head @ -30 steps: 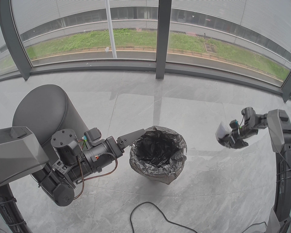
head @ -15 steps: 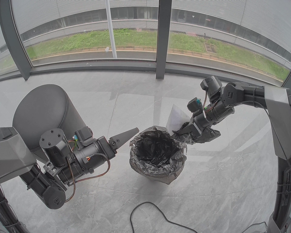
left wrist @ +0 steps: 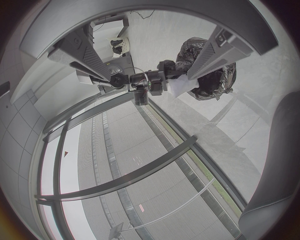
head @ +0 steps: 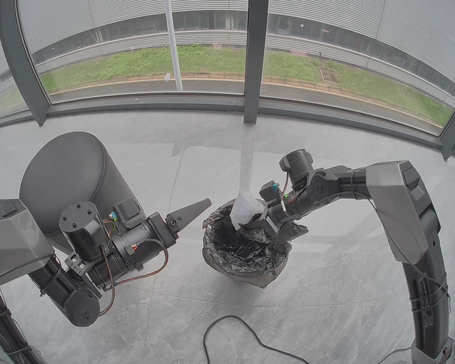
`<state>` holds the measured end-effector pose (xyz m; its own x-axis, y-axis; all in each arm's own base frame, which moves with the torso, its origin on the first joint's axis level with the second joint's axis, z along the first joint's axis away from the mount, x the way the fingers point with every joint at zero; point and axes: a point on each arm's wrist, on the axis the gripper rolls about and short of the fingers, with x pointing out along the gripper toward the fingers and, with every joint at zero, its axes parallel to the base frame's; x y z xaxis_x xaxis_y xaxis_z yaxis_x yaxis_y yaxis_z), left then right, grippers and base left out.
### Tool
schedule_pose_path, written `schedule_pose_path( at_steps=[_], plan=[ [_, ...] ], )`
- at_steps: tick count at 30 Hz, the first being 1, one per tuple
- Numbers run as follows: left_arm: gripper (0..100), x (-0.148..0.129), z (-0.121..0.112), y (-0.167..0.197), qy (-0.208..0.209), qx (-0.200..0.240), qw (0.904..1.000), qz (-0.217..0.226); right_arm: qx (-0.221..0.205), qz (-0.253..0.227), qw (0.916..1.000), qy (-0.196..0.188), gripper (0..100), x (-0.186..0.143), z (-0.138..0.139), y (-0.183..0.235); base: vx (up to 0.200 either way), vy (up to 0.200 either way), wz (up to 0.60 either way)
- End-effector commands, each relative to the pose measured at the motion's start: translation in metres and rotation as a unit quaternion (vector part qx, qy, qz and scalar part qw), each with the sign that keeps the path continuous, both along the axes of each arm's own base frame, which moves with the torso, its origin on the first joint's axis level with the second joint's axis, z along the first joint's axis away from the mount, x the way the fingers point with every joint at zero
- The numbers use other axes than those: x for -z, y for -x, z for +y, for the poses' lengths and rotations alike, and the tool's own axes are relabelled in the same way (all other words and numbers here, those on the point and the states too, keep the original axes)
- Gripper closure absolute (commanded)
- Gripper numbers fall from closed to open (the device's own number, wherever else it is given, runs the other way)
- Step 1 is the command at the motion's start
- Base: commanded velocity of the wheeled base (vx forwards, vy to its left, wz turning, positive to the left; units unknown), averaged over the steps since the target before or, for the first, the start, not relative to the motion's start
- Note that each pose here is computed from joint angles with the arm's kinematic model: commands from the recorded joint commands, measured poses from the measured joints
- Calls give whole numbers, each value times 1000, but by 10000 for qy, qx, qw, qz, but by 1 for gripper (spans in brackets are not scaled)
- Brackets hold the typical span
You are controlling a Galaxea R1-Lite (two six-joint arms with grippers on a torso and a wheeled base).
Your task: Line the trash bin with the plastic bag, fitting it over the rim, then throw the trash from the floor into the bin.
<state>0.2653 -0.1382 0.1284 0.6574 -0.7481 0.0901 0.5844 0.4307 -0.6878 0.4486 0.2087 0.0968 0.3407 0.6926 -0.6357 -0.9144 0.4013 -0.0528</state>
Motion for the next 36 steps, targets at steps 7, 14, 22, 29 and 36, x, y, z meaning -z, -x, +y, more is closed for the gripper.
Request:
schedule_pose_path(
  at_steps=[7,14,22,29,36],
  plan=[
    [0,5,9,-6,-33,-183,9998,77,-86,444,9989,120,0,46,20,1,0,0,0],
    [0,9,8,-9,-89,-186,9997,99,-116,410,9990,147,0,50,19,-1,0,0,0],
    [0,9,8,-8,-99,-195,9997,88,-158,208,9996,138,0,38,16,-1,0,0,0],
    [0,-11,17,12,-253,-474,9976,-426,315,-358,9989,-17,0,-38,-20,2,0,0,0],
    [0,-31,53,91,-918,-592,9837,-1432,1146,-132,9908,702,0,-187,-91,115,0,0,0]
  ],
)
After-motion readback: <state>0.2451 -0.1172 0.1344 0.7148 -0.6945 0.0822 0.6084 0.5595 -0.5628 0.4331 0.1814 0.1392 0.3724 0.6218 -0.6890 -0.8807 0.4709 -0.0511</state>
